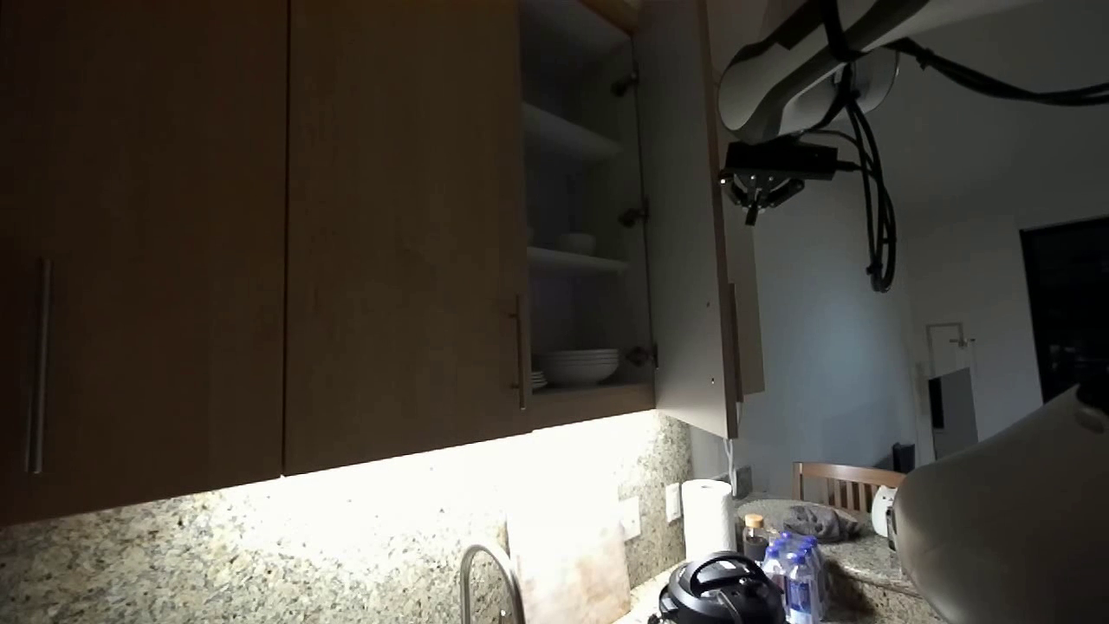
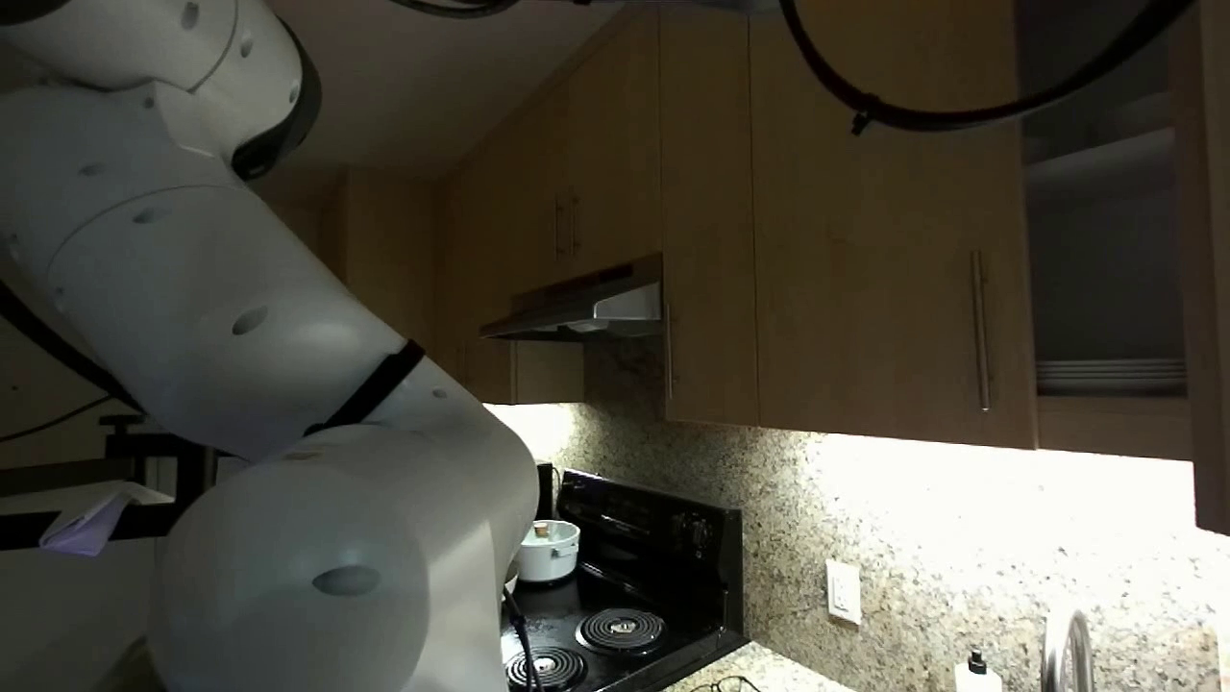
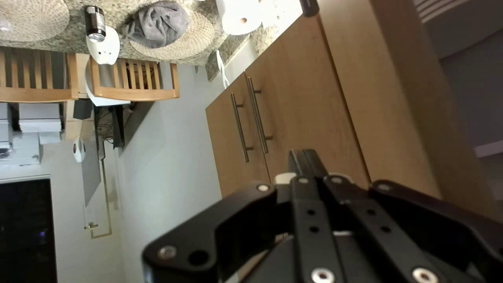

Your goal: Close the open cabinet door

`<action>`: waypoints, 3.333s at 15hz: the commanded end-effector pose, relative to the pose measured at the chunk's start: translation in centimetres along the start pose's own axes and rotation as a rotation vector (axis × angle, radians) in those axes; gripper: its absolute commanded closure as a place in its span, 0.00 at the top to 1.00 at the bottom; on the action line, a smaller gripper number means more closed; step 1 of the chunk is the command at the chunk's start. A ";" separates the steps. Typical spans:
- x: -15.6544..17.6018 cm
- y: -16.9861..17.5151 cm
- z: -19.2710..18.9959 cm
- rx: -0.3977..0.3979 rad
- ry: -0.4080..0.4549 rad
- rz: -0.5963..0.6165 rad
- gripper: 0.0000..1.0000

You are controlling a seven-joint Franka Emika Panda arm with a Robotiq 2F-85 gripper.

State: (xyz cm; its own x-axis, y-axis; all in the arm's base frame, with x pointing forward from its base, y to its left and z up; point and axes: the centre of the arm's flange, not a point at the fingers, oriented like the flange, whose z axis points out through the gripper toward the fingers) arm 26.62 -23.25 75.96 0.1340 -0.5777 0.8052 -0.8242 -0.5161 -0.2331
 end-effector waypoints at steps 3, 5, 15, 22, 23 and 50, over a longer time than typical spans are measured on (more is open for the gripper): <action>3.0 -1.4 0.6 0.106 -0.016 -0.029 0.00; 3.4 -1.8 0.2 0.138 -0.022 -0.035 0.00; 3.7 -4.7 -0.5 0.292 -0.061 -0.037 0.00; 4.6 -6.0 -0.7 0.436 -0.103 -0.026 0.00; 4.7 -6.2 -0.8 0.454 -0.107 -0.026 0.00; 6.4 -13.0 0.2 0.659 -0.187 -0.115 0.00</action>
State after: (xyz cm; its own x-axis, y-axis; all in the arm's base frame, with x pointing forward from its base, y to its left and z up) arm 37.15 -20.94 83.52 0.3119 -0.6264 0.7144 -0.2860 -0.7789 -0.5581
